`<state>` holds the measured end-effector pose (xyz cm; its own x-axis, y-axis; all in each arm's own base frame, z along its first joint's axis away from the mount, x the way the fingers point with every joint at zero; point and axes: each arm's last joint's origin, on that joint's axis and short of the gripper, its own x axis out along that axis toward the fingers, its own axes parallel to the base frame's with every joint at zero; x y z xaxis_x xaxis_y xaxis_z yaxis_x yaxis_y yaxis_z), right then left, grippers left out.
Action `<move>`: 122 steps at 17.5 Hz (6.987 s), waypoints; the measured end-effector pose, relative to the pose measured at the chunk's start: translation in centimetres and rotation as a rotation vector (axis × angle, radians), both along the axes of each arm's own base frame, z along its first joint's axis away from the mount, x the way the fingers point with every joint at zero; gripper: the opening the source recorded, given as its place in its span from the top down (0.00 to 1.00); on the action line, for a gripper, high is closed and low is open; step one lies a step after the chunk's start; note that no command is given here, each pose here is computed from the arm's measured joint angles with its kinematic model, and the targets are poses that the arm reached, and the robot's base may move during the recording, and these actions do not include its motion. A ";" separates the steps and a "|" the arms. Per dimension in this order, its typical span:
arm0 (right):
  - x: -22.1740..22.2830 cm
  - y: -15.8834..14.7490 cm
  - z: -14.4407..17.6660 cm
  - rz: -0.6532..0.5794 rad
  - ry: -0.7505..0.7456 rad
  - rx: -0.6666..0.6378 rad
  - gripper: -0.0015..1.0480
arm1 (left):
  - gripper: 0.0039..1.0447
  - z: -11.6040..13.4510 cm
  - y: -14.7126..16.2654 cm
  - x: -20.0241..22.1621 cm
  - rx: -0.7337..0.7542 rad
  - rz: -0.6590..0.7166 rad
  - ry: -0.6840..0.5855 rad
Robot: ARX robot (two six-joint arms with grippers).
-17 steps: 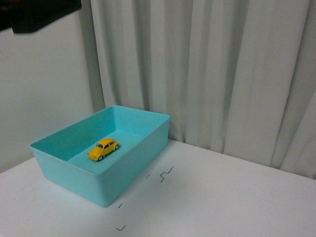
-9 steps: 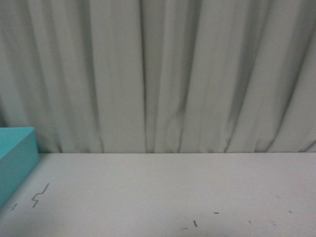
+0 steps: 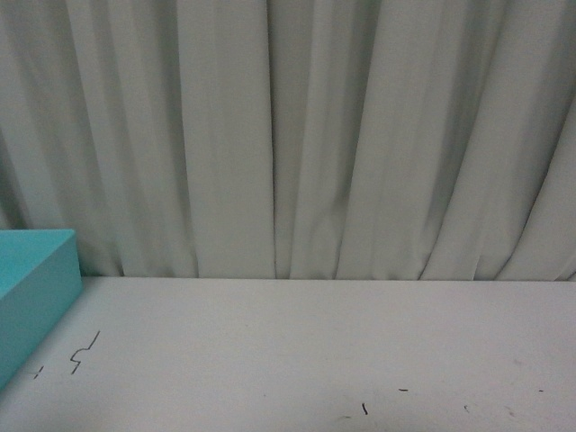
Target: Wind up and store yellow beetle toy
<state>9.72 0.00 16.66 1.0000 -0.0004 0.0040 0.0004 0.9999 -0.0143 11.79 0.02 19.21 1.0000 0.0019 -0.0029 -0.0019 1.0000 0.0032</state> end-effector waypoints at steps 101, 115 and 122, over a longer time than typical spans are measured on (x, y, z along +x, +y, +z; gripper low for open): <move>0.0 0.0 0.0 0.000 0.000 0.000 0.06 | 0.06 -2.6 0.0 -2.0 0.000 -0.001 -0.004; 0.0 0.0 0.0 0.000 0.001 0.000 0.06 | 0.06 -2.6 0.0 -2.0 0.000 -0.002 -0.003; 0.0 0.0 0.0 0.000 0.000 0.004 0.06 | 0.06 -2.6 0.0 -2.0 0.000 -0.001 -0.003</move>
